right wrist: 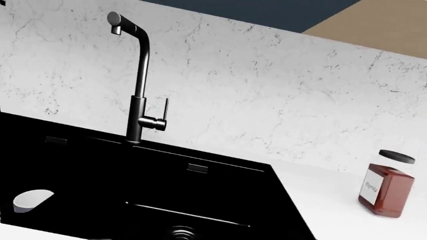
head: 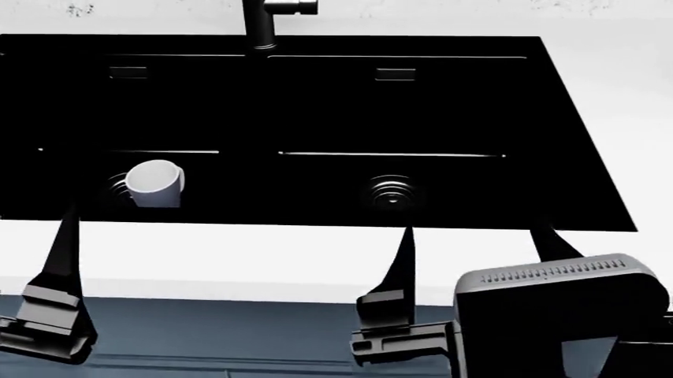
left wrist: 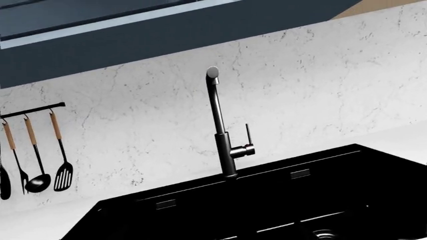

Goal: Turn on the sink faucet.

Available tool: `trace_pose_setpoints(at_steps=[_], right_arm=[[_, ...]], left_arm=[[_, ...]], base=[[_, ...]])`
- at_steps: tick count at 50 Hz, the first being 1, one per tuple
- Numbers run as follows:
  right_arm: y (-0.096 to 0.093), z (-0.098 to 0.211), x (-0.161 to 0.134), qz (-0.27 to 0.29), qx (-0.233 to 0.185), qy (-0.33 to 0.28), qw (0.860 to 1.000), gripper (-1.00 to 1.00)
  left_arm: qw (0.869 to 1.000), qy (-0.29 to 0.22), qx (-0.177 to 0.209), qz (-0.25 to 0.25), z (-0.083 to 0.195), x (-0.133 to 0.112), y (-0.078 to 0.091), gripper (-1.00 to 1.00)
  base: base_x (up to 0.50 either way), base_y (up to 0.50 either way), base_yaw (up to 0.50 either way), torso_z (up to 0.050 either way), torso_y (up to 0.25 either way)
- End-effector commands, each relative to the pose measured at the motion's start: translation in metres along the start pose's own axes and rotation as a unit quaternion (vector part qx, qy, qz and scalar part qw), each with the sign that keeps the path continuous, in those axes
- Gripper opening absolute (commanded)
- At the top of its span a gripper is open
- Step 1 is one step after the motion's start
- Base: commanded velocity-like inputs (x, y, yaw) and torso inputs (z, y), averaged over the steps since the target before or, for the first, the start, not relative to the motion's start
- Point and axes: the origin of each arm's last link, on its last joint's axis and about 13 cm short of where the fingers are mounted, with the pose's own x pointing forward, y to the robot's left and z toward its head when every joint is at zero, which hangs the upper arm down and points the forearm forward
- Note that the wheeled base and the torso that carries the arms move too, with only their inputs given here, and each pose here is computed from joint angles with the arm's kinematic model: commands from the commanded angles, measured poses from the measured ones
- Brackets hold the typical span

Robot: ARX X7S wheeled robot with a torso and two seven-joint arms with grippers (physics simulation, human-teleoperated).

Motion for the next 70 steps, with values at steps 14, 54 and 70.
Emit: trace_pose_setpoints(at_steps=[14,54,70], right_arm=[[-0.002,0.023,0.002,-0.001,-0.028,-0.024,0.999,1.00],[-0.001,0.032,-0.002,0.005,-0.038,-0.038,0.999,1.00],[0.001,0.044,0.025,0.041,0.021,-0.025,0.999,1.00]], left_arm=[[1.000,-0.008,0.018,0.001,0.020,0.000,0.009,1.00],[1.000,-0.012,0.015,0.002,0.010,-0.007,0.019,1.00],[1.000,0.012,0.018,0.011,0.014,-0.002,0.026,1.00]], base=[[0.50,0.00,0.00,0.050,0.037],[0.50,0.06,0.00,0.050,0.055],[0.16,0.04,0.00,0.016,0.019]])
